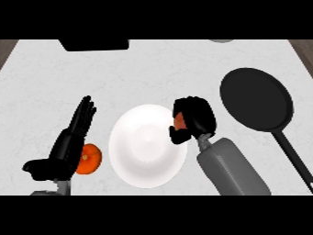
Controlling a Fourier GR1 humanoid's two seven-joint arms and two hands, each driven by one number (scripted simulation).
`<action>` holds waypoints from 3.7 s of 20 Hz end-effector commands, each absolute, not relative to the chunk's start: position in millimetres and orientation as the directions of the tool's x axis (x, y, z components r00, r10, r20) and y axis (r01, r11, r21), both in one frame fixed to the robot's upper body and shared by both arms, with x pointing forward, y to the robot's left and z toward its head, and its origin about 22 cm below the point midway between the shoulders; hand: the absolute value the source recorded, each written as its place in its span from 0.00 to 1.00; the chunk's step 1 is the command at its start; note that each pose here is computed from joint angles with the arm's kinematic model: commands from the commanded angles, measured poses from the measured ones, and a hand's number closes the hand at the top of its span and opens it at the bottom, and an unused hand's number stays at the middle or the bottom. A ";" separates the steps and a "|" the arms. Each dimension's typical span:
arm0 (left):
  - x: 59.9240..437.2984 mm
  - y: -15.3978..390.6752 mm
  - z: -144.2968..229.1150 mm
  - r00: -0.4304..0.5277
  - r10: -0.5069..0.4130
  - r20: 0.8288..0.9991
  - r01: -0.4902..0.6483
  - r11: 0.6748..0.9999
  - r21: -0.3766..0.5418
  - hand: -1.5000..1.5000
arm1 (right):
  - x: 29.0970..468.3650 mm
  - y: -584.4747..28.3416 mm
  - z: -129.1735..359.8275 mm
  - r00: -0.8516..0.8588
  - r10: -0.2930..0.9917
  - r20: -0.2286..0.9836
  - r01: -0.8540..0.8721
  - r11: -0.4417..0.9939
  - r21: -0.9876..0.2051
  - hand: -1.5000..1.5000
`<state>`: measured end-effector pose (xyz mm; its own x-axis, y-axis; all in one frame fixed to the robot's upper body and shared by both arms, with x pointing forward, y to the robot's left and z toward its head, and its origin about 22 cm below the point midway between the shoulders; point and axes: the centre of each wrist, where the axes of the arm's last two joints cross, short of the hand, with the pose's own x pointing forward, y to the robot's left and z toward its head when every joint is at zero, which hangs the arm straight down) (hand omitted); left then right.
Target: Pick the pear from the plate and place it in the pan
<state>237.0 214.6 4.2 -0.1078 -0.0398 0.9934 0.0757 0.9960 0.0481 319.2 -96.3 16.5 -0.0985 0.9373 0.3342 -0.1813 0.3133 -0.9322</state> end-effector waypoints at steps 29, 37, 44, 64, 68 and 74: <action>242.7 206.4 10.3 -0.137 -0.031 0.990 0.126 0.991 0.049 0.50 | 337.2 -272.7 19.2 0.284 0.825 0.489 0.634 0.221 -0.741 1.00; 254.7 197.8 2.6 -0.135 -0.054 0.989 0.138 0.988 0.073 0.50 | 380.2 -342.7 36.4 0.256 0.763 0.593 0.716 0.262 -0.647 1.00; 252.3 191.0 11.2 -0.162 -0.021 0.987 0.164 0.985 0.048 0.50 | 374.2 -375.8 12.9 0.475 0.699 0.534 0.392 0.375 -0.840 0.00; 250.7 195.6 -2.8 -0.131 -0.024 0.991 0.141 0.989 0.042 0.50 | 367.2 -403.8 10.6 0.084 0.418 0.904 0.570 0.724 -0.388 0.00; 243.2 222.0 11.2 -0.119 -0.028 0.992 0.113 0.993 0.041 0.50 | 341.9 -443.0 12.9 0.010 0.320 0.947 0.529 0.802 -0.277 0.00; 244.4 205.6 0.6 -0.114 -0.036 0.993 0.110 0.993 0.049 0.50 | 308.8 -462.9 -7.4 -0.060 0.233 0.971 0.382 0.904 -0.193 0.00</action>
<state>248.4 206.3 4.6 -0.1300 -0.0302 0.9911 0.1172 0.9921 0.0457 326.0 -448.8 -2.4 -0.0116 0.2800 0.9599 0.4555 0.8561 -0.2442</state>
